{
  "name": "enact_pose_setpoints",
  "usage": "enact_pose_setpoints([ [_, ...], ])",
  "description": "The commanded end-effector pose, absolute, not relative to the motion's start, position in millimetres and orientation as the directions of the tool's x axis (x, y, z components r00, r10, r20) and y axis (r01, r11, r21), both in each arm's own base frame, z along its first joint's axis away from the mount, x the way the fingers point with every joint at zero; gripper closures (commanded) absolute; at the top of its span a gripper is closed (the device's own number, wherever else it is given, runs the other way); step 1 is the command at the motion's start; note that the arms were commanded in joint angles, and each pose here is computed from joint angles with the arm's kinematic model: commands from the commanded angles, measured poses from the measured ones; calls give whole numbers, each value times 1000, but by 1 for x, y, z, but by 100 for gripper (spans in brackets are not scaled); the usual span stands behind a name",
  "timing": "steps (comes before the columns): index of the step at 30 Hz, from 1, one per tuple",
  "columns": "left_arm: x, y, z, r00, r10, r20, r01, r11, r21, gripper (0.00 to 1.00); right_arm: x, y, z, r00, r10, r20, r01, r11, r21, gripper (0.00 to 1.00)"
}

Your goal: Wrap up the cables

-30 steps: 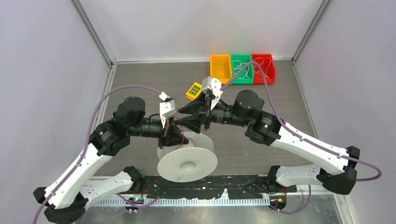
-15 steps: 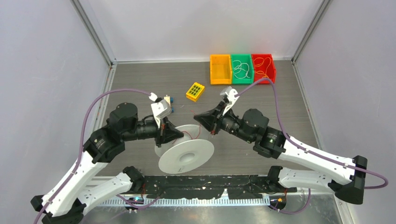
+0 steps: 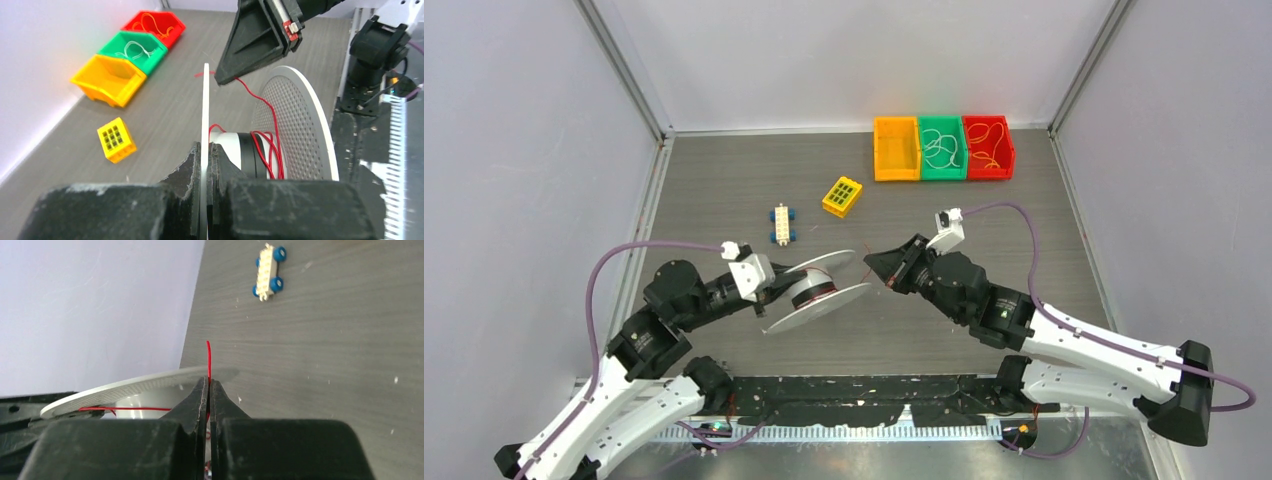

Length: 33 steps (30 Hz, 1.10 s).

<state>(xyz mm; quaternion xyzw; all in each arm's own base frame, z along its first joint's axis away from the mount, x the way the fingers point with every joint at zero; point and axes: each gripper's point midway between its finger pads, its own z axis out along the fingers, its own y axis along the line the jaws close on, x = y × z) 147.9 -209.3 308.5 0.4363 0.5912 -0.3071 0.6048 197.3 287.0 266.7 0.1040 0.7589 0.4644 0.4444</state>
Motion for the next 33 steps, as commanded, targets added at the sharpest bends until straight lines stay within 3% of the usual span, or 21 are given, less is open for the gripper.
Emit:
enact_pose_setpoints([
  [1,153,-210,367,442,62,-895,793,439,422,100,203,280,268,-615,708,-347,21,454,891,94],
  [6,145,-216,367,548,28,-836,762,396,513,100,197,287,247,-683,719,-129,212,364,907,95],
  [11,137,-220,360,623,14,-782,729,350,588,100,198,299,246,-716,698,31,231,195,953,95],
  [18,132,-220,355,661,3,-750,707,332,625,100,203,296,236,-718,684,128,266,100,959,95],
  [26,141,-225,351,645,23,-764,715,334,614,100,189,323,250,-822,533,201,233,-7,972,95],
  [33,150,-222,350,630,63,-774,710,359,607,100,188,319,245,-813,539,222,244,-31,969,78],
])
